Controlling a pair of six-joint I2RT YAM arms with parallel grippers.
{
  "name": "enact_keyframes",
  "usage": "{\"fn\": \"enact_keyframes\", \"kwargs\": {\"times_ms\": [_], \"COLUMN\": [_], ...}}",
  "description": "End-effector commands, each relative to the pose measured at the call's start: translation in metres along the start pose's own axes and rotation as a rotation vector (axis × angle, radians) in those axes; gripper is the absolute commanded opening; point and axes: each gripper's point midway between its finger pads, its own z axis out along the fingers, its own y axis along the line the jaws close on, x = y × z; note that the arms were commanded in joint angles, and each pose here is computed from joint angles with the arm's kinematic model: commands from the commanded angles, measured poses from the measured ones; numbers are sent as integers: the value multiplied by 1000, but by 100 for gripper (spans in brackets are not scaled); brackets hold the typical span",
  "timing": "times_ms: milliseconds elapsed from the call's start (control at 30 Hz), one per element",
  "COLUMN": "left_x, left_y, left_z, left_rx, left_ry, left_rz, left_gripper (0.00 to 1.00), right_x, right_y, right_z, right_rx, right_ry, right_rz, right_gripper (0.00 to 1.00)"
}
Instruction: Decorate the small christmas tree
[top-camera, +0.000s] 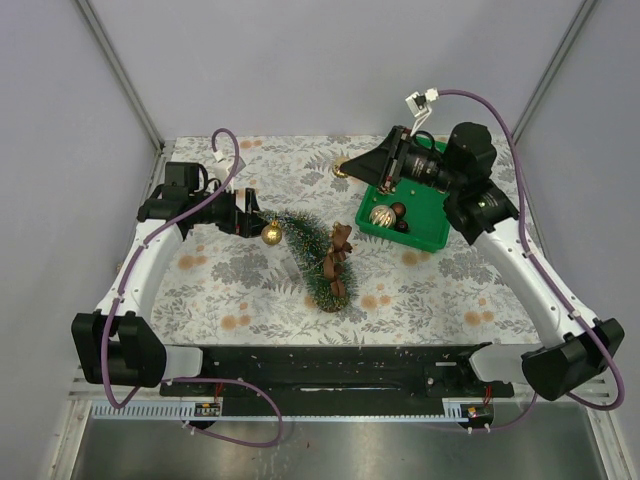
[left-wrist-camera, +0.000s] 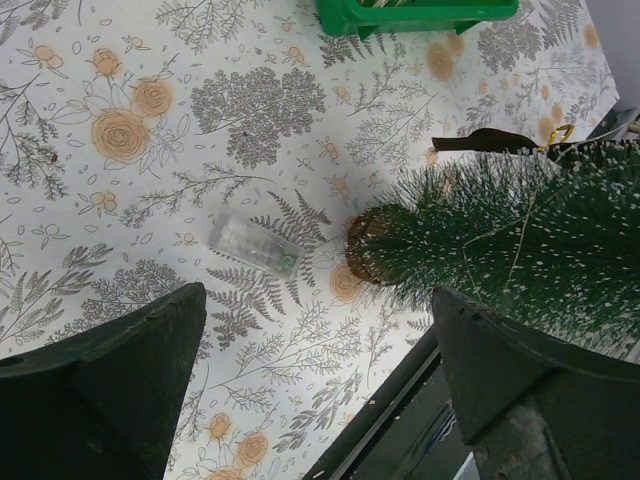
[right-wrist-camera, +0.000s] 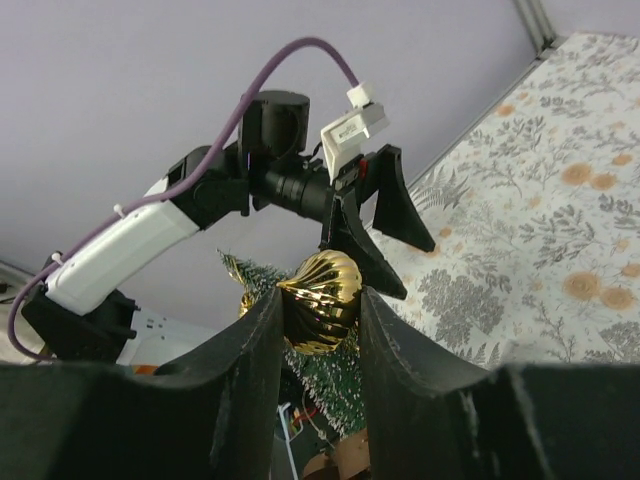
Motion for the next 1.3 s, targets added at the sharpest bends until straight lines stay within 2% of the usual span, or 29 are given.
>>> {"fn": "enact_keyframes", "kwargs": {"times_ms": [0,467,1267], "left_x": [-26,-31,-44], "left_y": [-24,-36,-47], "left_z": [-9,-10,-10], "left_rx": [79,125,134], "left_ry": [-74,-80,-90], "left_rz": [73,92,119], "left_gripper": [99,99,99], "right_x": [14,60,86], "right_y": [12,26,25], "right_z": [4,14,32], "right_rx": [-61,-141,-146], "right_ry": [92,308,381], "right_rz": [-10,-17,-34], "right_gripper": [17,18,17]}}
